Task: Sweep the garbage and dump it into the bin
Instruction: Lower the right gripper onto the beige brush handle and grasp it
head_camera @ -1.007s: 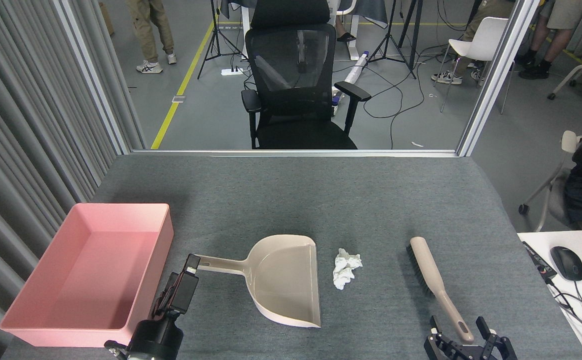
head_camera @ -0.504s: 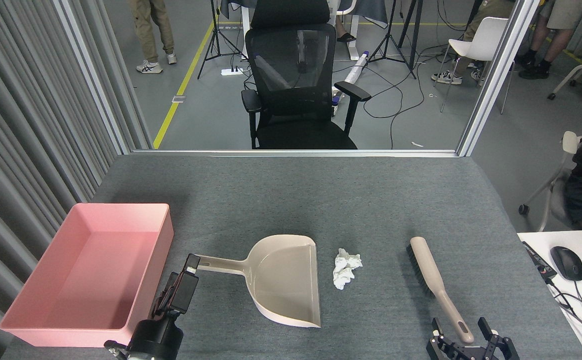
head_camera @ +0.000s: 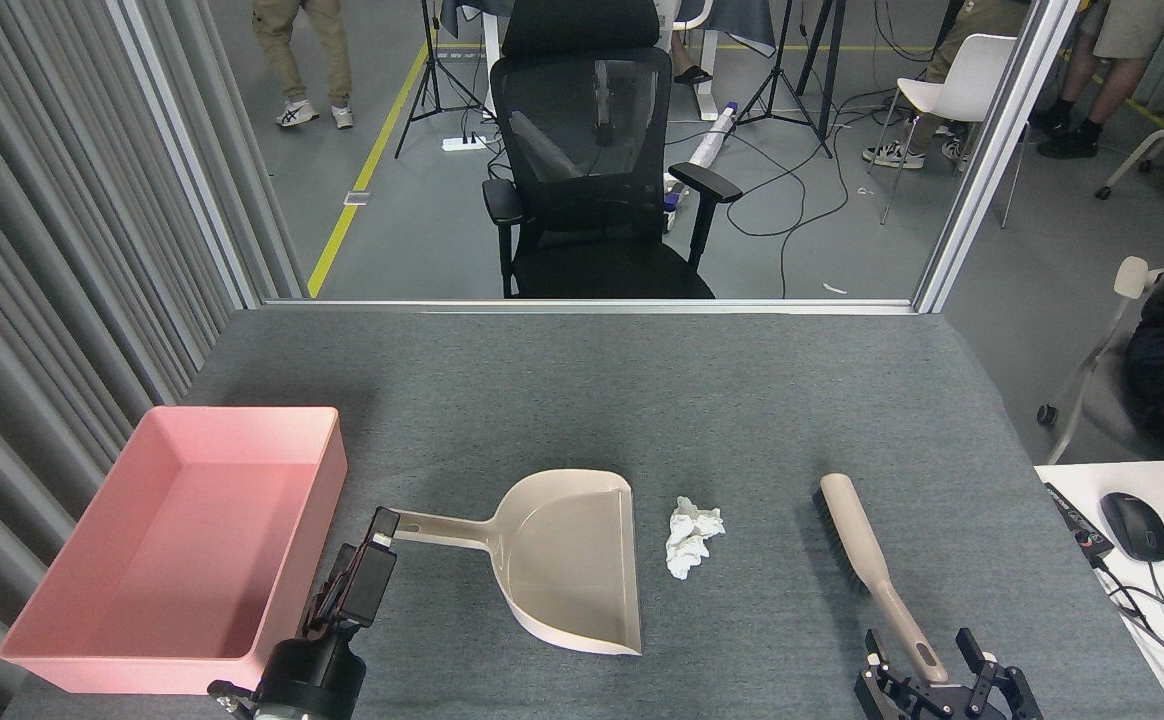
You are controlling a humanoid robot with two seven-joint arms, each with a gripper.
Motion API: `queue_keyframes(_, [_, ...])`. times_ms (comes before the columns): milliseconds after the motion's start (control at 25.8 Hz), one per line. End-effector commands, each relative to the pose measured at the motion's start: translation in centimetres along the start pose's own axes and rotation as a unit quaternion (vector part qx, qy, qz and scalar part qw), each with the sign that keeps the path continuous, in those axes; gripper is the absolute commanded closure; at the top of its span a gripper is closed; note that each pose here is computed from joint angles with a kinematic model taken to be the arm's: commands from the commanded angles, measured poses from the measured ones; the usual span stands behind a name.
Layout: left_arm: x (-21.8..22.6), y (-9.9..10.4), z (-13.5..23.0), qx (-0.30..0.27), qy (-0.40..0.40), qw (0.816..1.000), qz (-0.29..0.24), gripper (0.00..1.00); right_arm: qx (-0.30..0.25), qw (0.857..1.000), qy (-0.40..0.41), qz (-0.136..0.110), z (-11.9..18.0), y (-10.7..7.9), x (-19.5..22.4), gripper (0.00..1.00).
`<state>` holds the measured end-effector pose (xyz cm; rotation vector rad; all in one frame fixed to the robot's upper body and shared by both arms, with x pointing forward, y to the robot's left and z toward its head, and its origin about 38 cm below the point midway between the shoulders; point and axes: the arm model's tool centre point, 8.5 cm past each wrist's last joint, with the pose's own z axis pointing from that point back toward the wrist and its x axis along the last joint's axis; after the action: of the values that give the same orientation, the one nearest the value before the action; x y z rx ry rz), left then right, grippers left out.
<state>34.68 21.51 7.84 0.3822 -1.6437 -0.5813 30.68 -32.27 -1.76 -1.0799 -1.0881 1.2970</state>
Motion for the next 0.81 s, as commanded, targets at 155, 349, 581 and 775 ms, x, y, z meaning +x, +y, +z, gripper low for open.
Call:
queue_keyframes(155, [0.06,0.02,-0.06,0.001,-0.001,1.0,0.001,0.01,0.004,1.0,-0.01,-0.001,-0.14,0.26,0.6,0.1])
queue_keyframes(349, [0.05,0.02,-0.1,0.001,-0.001,1.0,0.001,0.01,0.006,1.0,-0.011,0.0,-0.1,0.33,0.65,0.17])
queue_keyframes(581, [0.05,0.02,-0.1,0.001,-0.001,1.0,0.001,0.01,0.008,1.0,-0.012,0.001,0.01,0.45,0.67,0.25])
queue_keyframes(775, [0.05,0.02,-0.1,0.001,-0.001,1.0,0.001,0.01,0.01,1.0,-0.019,-0.001,0.18,0.64,0.85,0.35])
